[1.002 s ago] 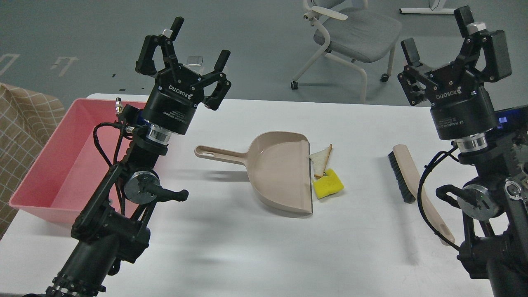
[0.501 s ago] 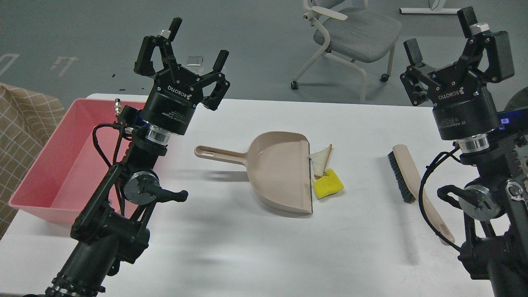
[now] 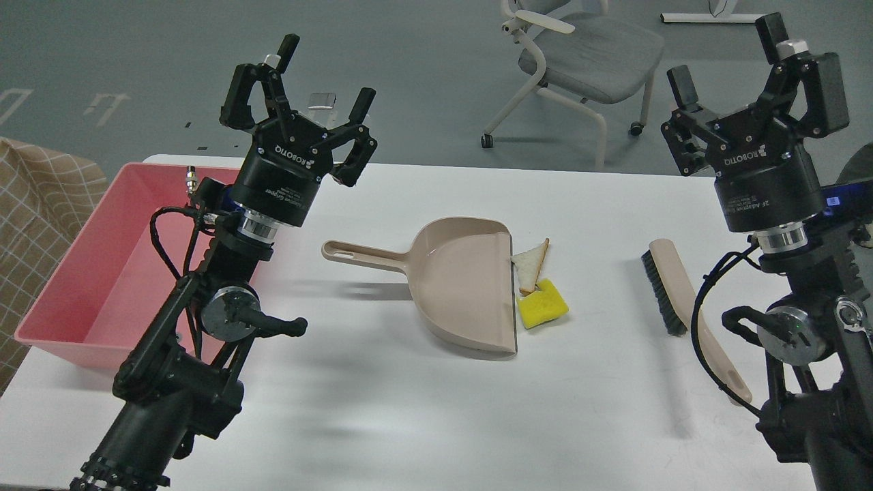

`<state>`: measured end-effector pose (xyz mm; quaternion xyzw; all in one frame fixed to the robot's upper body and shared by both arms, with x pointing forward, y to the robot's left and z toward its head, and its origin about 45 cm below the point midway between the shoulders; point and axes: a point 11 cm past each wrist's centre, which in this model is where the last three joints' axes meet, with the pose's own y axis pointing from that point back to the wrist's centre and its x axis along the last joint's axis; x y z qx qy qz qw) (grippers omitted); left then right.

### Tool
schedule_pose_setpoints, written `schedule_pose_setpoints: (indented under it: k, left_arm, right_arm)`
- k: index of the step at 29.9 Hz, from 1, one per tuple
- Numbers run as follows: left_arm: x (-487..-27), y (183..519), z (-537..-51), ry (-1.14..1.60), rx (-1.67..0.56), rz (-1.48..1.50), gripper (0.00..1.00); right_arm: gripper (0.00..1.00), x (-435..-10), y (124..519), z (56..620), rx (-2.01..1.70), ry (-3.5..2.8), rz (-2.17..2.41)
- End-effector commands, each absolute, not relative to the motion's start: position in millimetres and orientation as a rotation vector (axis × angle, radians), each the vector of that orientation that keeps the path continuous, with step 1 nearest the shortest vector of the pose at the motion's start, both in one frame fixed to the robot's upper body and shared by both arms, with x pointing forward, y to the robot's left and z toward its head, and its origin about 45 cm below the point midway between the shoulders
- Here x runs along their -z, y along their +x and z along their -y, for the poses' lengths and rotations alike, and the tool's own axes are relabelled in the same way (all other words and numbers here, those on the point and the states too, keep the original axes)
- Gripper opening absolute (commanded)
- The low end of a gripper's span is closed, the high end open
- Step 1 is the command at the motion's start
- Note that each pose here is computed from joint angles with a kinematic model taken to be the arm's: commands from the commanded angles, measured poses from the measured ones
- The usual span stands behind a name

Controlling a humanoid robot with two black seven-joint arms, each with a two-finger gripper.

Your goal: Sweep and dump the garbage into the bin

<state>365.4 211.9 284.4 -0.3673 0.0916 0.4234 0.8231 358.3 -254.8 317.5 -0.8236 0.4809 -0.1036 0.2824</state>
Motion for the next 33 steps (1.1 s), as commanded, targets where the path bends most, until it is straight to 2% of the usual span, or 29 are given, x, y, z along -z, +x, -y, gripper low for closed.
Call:
schedule_pose_setpoints:
  k: [1, 25, 28, 33]
  left_arm:
    - [-284.8, 365.6, -211.9, -0.781, -0.900, -0.194, 0.99]
    - [-286.9, 365.7, -211.3, -0.765, -0.896, -0.176, 0.99]
    - [-293.5, 361.9, -204.9, -0.672, -0.905, -0.064, 0.99]
    - [-290.4, 355.0, -195.8, -0.427, -1.056, 0.177, 0.99]
  right_arm:
    - [1.00, -317.5, 358.3, 254.8, 0.277, -2.206, -1.288]
    - [1.00, -316.0, 357.3, 256.3, 0.274, -2.204, -1.294]
    - [1.00, -315.9, 357.0, 256.6, 0.276, -2.205, -1.295]
    - [1.00, -311.6, 356.0, 257.8, 0.264, -2.208, -1.305]
